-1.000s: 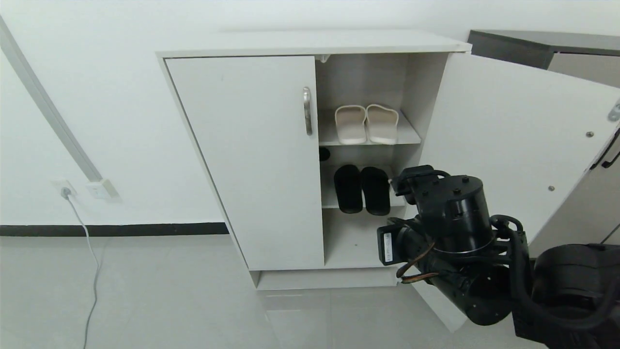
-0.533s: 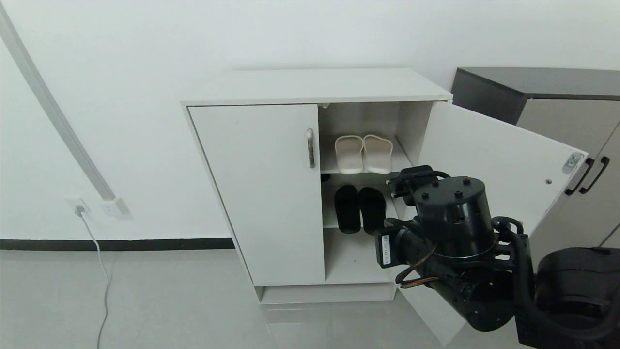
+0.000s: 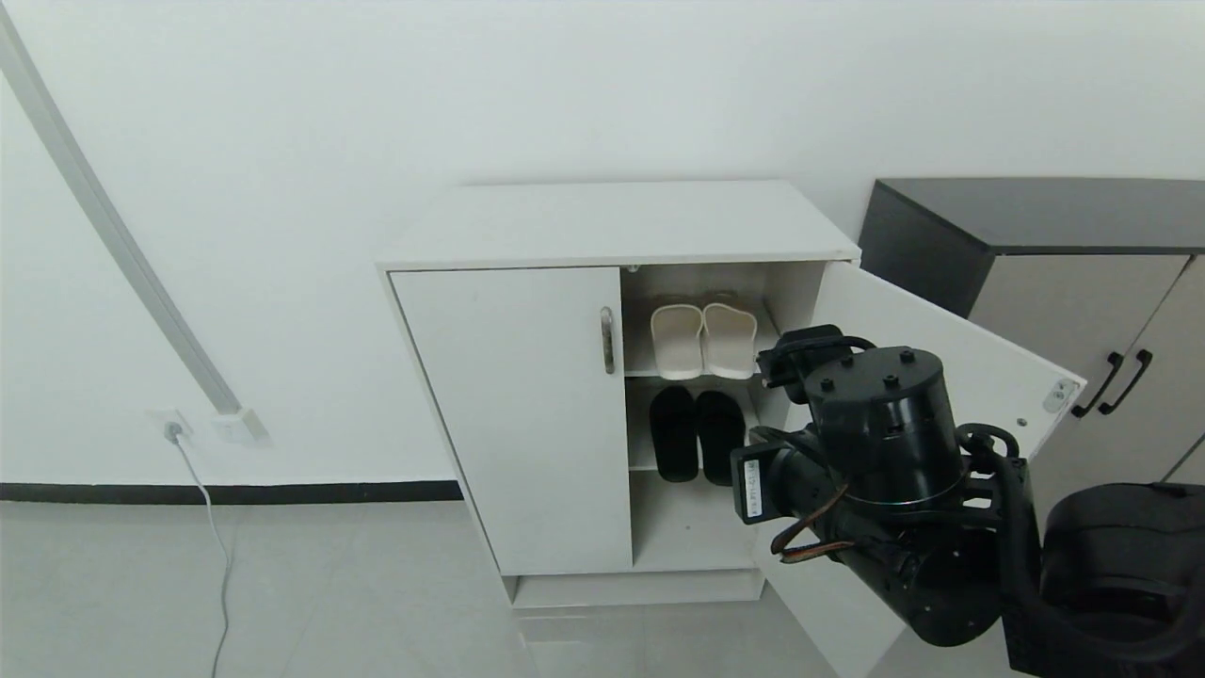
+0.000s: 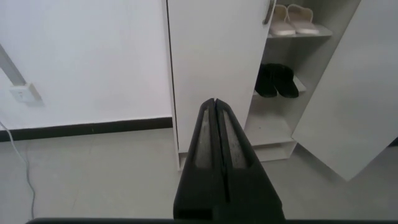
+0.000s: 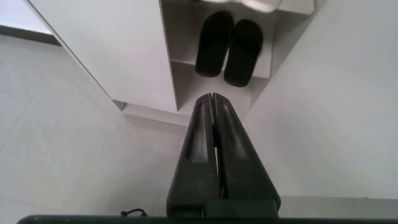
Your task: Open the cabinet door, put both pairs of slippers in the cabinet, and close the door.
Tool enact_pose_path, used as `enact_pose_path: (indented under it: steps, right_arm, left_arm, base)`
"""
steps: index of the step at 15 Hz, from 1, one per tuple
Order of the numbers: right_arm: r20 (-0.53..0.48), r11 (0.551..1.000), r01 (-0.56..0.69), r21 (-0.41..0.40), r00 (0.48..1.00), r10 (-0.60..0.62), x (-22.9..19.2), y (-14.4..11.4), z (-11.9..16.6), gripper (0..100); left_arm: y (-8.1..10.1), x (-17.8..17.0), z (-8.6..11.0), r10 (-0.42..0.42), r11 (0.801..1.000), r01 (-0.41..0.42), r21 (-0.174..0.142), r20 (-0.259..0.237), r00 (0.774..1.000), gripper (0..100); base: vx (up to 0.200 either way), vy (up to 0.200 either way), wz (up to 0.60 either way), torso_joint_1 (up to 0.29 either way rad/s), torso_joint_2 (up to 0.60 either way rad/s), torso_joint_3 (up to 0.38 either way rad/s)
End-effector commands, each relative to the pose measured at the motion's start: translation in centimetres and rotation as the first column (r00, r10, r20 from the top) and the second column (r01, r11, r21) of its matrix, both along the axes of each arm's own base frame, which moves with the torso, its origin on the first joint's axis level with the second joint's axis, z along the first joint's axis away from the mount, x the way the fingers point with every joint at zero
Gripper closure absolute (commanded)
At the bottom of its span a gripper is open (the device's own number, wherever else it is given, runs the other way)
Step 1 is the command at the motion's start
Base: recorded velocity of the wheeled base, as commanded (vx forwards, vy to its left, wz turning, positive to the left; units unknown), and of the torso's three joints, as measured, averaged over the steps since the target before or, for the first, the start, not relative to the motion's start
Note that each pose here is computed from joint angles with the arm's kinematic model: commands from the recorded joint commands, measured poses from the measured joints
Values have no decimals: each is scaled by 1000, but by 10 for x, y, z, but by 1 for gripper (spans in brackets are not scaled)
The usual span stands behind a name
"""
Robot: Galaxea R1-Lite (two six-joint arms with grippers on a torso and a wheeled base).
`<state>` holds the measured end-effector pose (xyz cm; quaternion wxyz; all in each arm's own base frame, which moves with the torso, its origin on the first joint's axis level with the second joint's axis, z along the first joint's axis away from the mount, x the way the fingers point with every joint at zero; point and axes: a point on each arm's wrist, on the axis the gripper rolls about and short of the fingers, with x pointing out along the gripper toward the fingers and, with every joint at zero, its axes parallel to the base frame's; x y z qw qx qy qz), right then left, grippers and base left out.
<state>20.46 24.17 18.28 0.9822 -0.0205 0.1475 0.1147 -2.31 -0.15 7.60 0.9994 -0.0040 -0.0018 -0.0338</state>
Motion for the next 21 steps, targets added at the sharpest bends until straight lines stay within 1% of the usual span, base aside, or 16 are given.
enact_pose_path:
  steps: [1,7,14,17,20,21]
  right_arm:
    - [1,1000,0,1,1000,0,0,0,0,100]
    - [-1,1000,1,-1,1000,-1,0,-1,0,100]
    - [-2,1000,22,0,1000,-22,5,-4,-1,100]
    - [-3,1000,22,-2,1000,-22,5,-5,-2,100]
    - [-6,999,15,-32,1000,-16,4,-6,-5,100]
    - [-6,999,15,-34,1000,-15,3,-6,-5,100]
  left_arm:
    - [0,0,0,0,1000,0,0,-1,1000,100]
    - [0,0,0,-1,1000,1,-1,-1,1000,100]
    - [0,0,0,0,1000,0,-1,-1,1000,100]
    - [0,0,0,-1,1000,1,0,-2,1000,100]
    - [0,0,0,0,1000,0,-1,-1,1000,100]
    - [0,0,0,-1,1000,1,-1,-2,1000,100]
  base:
    - [0,0,0,188,-505,-305]
    - [0,0,0,208,-522,-313]
    - [0,0,0,249,-568,-324]
    - [0,0,0,56,-131,-74]
    - [0,0,0,0,0,0]
    - [0,0,-600,2,2,-2]
